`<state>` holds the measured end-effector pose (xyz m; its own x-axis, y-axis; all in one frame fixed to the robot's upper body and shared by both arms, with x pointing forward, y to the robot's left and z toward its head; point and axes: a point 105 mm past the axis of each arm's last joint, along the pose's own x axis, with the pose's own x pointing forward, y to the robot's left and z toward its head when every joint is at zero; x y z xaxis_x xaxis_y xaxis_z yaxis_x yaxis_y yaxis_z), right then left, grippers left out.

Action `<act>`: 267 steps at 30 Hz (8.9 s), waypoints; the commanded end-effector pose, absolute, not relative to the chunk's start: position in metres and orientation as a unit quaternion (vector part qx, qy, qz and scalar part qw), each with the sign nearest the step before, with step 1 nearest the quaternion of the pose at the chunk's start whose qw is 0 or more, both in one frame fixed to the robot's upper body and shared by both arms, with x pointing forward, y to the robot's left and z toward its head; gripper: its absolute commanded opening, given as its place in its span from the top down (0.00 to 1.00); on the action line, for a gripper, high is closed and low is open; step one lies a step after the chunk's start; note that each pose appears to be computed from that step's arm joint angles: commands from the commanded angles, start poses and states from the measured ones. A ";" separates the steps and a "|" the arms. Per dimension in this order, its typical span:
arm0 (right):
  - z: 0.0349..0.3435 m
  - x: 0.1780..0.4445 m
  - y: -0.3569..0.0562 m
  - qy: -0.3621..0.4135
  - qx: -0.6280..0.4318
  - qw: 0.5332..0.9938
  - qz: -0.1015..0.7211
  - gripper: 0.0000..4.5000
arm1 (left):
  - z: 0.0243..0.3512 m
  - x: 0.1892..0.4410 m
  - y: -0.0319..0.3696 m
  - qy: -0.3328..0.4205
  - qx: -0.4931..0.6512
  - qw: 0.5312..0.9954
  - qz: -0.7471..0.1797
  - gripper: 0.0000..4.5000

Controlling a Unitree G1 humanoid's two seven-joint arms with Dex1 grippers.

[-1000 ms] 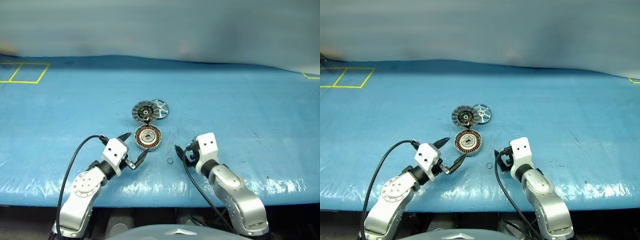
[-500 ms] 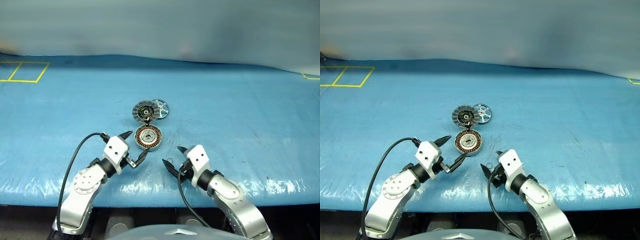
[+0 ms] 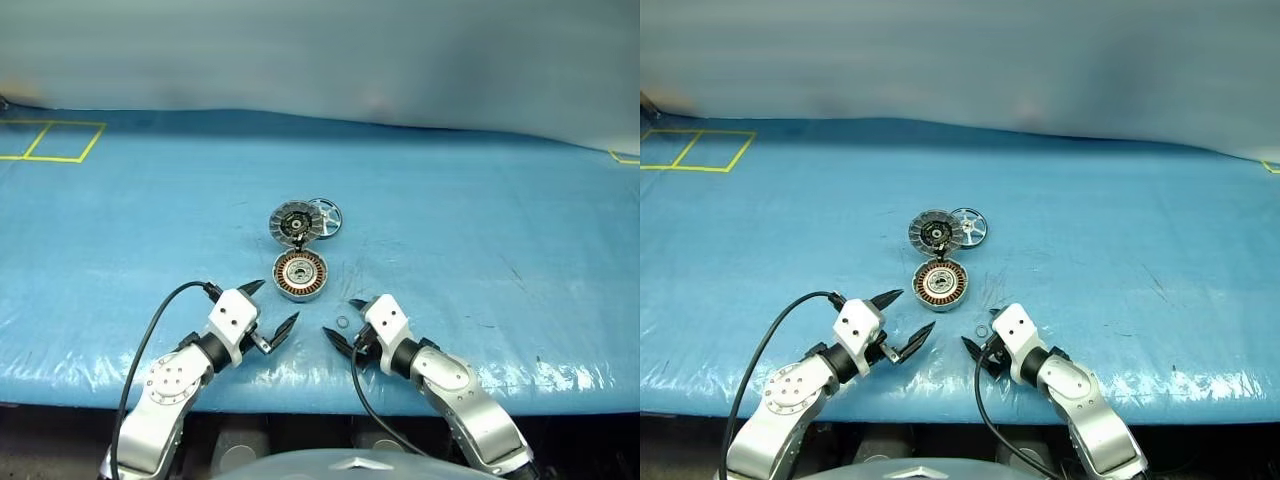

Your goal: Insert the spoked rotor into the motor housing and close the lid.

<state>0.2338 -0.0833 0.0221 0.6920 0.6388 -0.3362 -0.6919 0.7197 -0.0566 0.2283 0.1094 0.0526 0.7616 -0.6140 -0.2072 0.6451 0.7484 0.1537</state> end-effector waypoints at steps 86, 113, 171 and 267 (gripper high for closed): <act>0.096 0.292 -0.039 0.138 -0.108 0.943 0.284 0.93 | 0.037 0.230 0.111 0.030 0.092 0.950 -0.296 0.00; 0.126 0.401 -0.076 0.123 -0.240 0.893 0.359 0.51 | 0.037 0.228 0.114 0.024 0.092 0.957 -0.273 0.00; 0.069 0.394 -0.125 0.243 -0.321 0.873 0.276 0.99 | 0.042 0.228 0.105 0.020 0.083 0.958 -0.274 0.00; 0.098 0.310 0.004 0.152 -0.164 0.889 0.399 0.99 | 0.049 0.228 0.106 0.005 0.093 0.954 -0.283 0.00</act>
<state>0.3085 -0.0016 0.0915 0.6326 0.6471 -0.4255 -0.7541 0.6399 -0.1479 0.2281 0.1093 0.0348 0.8385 -0.5325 -0.1156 0.5448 0.8235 0.1583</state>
